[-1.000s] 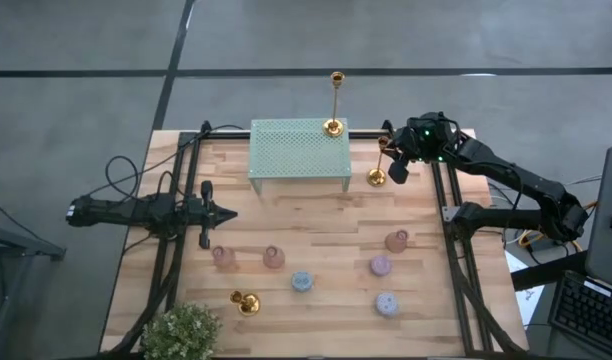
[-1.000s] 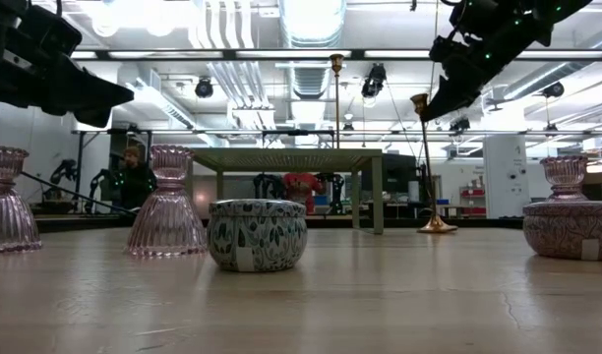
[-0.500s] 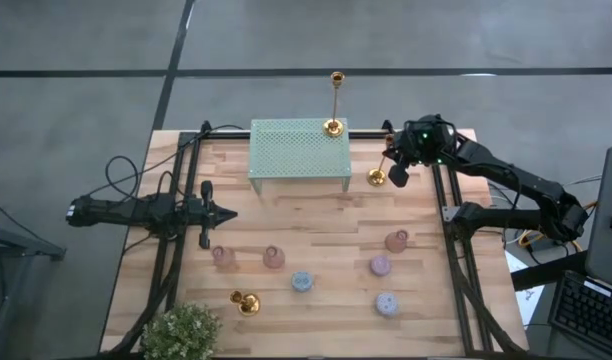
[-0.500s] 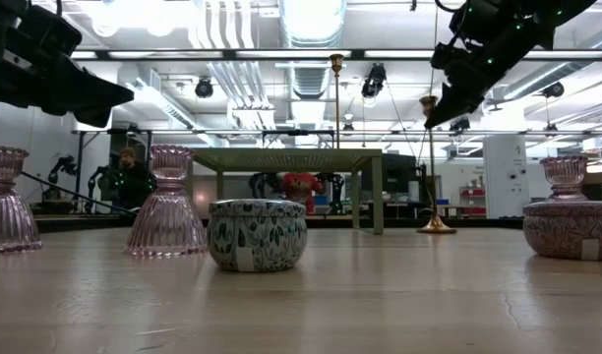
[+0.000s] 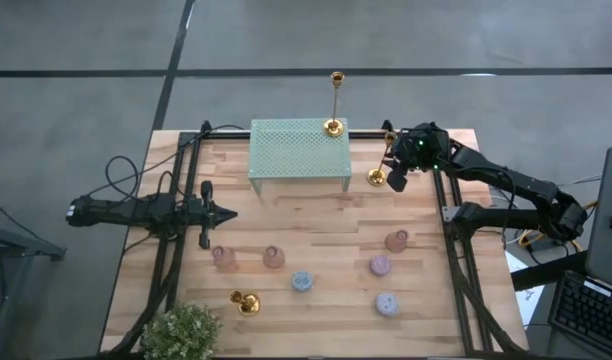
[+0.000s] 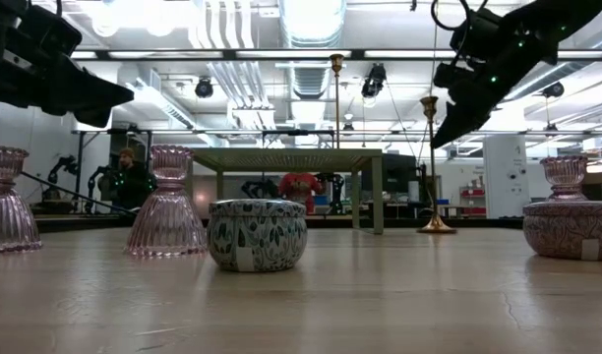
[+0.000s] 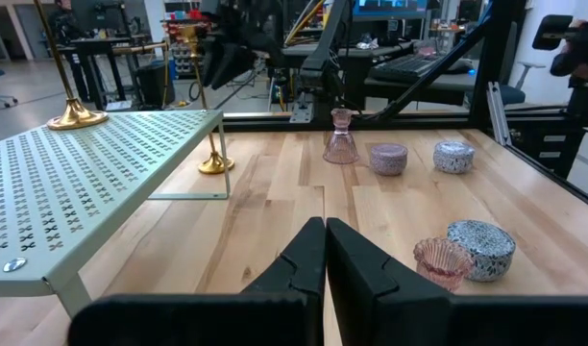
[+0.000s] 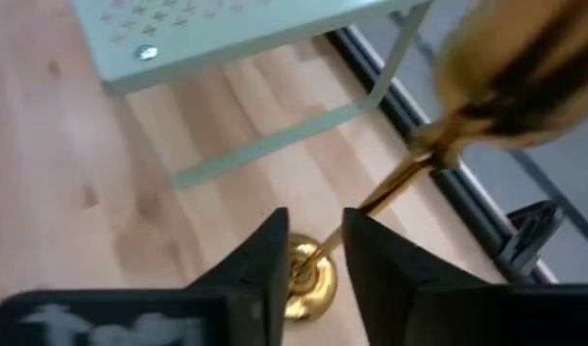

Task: Pick & Place candle stick holders
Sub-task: Put the top gold candle holder on the shelf aligned with the other gold candle holder

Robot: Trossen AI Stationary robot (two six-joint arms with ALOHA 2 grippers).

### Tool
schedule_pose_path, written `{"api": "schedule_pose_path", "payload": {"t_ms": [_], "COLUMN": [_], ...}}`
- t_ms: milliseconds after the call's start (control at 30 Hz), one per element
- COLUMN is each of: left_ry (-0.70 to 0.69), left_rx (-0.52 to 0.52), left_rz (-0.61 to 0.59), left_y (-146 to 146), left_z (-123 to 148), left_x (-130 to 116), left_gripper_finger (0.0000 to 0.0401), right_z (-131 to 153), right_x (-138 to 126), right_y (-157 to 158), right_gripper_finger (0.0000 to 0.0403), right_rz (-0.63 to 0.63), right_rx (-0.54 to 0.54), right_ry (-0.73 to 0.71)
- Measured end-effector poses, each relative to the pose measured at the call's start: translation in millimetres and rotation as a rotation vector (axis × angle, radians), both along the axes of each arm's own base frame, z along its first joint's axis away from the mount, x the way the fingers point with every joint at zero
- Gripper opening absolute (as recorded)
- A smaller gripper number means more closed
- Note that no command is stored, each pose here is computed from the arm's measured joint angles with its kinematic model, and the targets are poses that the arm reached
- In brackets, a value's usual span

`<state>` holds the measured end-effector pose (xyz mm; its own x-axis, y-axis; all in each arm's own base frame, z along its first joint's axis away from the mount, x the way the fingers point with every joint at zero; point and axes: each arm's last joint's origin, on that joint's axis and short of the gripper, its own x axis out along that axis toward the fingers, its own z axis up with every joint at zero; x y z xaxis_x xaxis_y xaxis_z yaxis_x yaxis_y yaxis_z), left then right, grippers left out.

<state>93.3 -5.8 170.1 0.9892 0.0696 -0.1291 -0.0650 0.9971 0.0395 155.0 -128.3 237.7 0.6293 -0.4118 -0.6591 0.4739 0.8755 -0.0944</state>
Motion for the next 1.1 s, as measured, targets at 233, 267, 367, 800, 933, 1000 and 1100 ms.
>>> {"api": "schedule_pose_path", "payload": {"t_ms": [233,267,367,800,933,1000,1100], "left_ry": [0.0,0.0,0.0,0.001,0.0,0.001,0.001], "left_rx": [0.0,0.0,0.0,0.0,0.0,0.0,0.0], "left_rz": [0.0,0.0,0.0,0.0,0.0,0.0,0.0], "left_y": [0,0,0,0,0,0,0], "left_z": [0,0,0,0,0,0,0], "left_x": [0,0,0,0,0,0,0], "left_gripper_finger": [0.0016,0.0016,0.0016,0.0016,0.0016,0.0016,0.0016], "right_z": [-8,-8,-12,-30,-26,-24,-19], "right_x": [2,2,0,-9,-6,-4,-1], "right_y": [-3,-3,-2,5,3,2,-1], "right_gripper_finger": [0.0157,0.016,0.0166,0.0165,0.0172,0.0179,0.019], "right_rz": [-0.053,-0.062,-0.088,-0.14,-0.119,-0.117,-0.109], "right_rx": [-0.024,-0.022,0.0,0.084,0.052,0.03,-0.015], "right_ry": [-0.079,-0.08,-0.06,0.022,-0.03,-0.061,-0.104]}}
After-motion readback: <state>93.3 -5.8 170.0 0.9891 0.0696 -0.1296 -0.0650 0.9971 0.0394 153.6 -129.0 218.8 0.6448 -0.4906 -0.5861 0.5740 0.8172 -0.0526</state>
